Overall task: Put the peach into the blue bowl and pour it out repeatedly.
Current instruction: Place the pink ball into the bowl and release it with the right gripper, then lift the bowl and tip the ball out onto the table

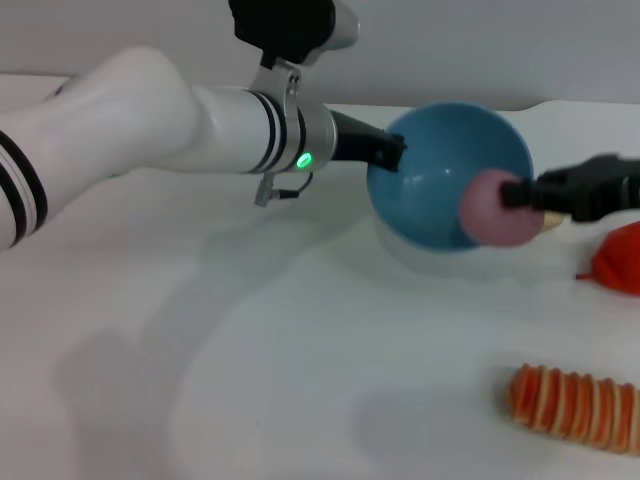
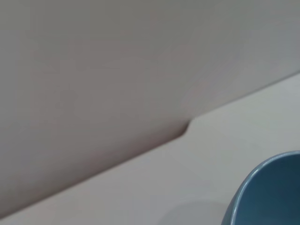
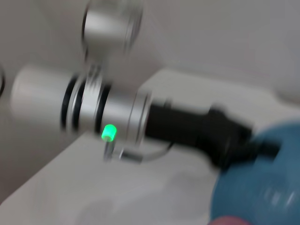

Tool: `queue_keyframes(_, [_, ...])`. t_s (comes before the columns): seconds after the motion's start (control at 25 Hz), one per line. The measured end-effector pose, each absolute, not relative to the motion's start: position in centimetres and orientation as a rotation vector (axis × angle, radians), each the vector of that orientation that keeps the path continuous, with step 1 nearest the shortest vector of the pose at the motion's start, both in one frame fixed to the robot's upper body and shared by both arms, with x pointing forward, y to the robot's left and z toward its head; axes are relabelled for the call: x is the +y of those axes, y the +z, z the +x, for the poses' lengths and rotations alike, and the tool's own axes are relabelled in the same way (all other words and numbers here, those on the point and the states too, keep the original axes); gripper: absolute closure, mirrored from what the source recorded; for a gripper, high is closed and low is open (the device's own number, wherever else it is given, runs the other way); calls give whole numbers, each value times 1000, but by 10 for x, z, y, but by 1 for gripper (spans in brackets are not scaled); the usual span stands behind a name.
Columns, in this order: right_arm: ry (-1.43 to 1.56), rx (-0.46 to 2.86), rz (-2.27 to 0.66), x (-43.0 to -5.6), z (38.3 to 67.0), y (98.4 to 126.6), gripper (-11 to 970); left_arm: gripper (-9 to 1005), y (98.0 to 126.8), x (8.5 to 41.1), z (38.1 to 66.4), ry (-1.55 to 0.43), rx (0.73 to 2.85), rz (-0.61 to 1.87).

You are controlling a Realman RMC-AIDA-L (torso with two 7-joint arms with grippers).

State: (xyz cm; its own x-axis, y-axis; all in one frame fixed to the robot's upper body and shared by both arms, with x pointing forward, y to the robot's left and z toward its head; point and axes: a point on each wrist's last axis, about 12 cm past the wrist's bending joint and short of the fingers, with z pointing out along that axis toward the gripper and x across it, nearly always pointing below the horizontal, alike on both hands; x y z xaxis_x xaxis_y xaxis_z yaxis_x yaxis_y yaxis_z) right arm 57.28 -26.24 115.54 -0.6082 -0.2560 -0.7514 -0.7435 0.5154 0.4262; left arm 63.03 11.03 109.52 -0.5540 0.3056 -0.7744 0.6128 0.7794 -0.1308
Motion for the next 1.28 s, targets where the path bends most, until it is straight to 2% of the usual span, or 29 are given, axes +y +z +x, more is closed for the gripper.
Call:
queue_keyframes(0.16, [977, 2136, -816, -262, 582, 1161, 917, 997, 1089, 106, 623, -521, 2215, 695])
queue_keyframes(0.56, [885, 2201, -731, -259, 595, 1136, 915, 996, 1086, 99, 614, -551, 2236, 730])
queue_keyframes(1.0, [808, 2131, -703, -269, 595, 1123, 714, 996, 1087, 97, 615, -543, 2219, 726])
queue_keyframes(1.08, [757, 2053, -687, -277, 593, 1117, 513, 996, 1087, 97, 615, -534, 2208, 725])
queue_keyframes(1.28, [624, 1759, -573, -309, 573, 1107, 492, 997, 1086, 97, 616, -516, 2193, 729])
